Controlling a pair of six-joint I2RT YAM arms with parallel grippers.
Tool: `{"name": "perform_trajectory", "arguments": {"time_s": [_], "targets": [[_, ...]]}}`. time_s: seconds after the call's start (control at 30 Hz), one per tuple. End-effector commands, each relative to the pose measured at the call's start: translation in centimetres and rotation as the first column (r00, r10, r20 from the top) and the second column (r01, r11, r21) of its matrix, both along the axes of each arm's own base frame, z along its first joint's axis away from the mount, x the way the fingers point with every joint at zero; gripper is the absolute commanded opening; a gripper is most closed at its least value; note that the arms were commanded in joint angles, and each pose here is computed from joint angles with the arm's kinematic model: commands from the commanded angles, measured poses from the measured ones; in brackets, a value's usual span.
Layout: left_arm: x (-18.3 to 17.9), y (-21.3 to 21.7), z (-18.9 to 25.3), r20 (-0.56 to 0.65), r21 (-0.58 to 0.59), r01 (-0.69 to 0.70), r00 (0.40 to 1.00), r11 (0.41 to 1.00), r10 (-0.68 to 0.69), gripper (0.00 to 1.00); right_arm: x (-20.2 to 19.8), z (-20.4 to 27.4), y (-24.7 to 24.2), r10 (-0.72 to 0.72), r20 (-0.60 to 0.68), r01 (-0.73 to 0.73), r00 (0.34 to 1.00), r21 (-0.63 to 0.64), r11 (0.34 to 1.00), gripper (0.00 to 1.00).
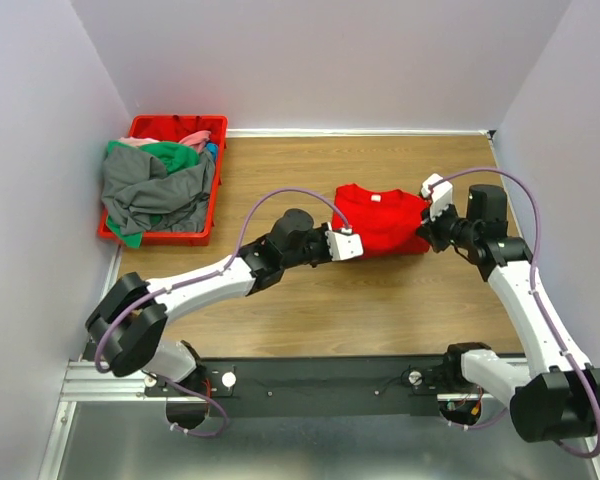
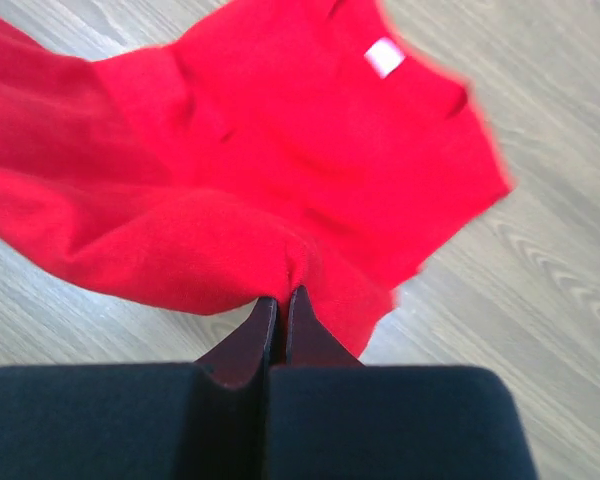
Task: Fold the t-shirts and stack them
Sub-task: Fold the tshirt
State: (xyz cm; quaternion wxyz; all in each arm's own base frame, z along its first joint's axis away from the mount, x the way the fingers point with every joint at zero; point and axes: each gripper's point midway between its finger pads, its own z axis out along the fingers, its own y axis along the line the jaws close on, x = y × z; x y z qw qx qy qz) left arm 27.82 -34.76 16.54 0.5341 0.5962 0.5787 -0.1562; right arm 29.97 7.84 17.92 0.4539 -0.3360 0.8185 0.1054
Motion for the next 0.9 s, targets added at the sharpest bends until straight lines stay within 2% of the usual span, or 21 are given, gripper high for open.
{"name": "perform_trajectory", "arguments": {"time_s": [0.0,0.17,0.3,0.53,0.57,0.87], "targets": [[-0.3,0.4,2.4,0.029,-0.042,-0.006,1.0,0.999,0.007,0.0,0.1,-0.1,-0.8,-0.021,-0.017,0.02,1.0,-0.046,0.999,0.0],[1.9,-0.4,3.9,0.101,-0.02,-0.012,0.995,1.0,0.014,0.0,2.7,-0.8,-1.3,-0.056,-0.046,0.053,0.997,-0.065,0.997,0.0],[5.5,-0.9,2.7,0.103,0.011,-0.047,0.994,0.999,0.046,0.0,5.4,-0.9,-1.8,-0.101,-0.03,0.099,0.994,-0.07,0.993,0.01],[13.4,-1.5,5.8,0.219,-0.055,-0.117,0.967,0.992,0.126,0.0,9.0,-0.8,-3.5,-0.187,-0.008,0.187,0.982,-0.057,0.981,0.0],[14.0,-1.4,4.6,0.205,-0.04,-0.126,0.97,0.991,0.131,0.0,9.3,-0.8,-3.6,-0.194,-0.007,0.194,0.981,-0.056,0.979,0.0],[20.2,-1.8,3.9,0.222,-0.083,-0.189,0.954,0.979,0.203,0.0,12.8,-3.1,-4.3,-0.25,-0.062,0.248,0.966,-0.038,0.968,0.01]]}}
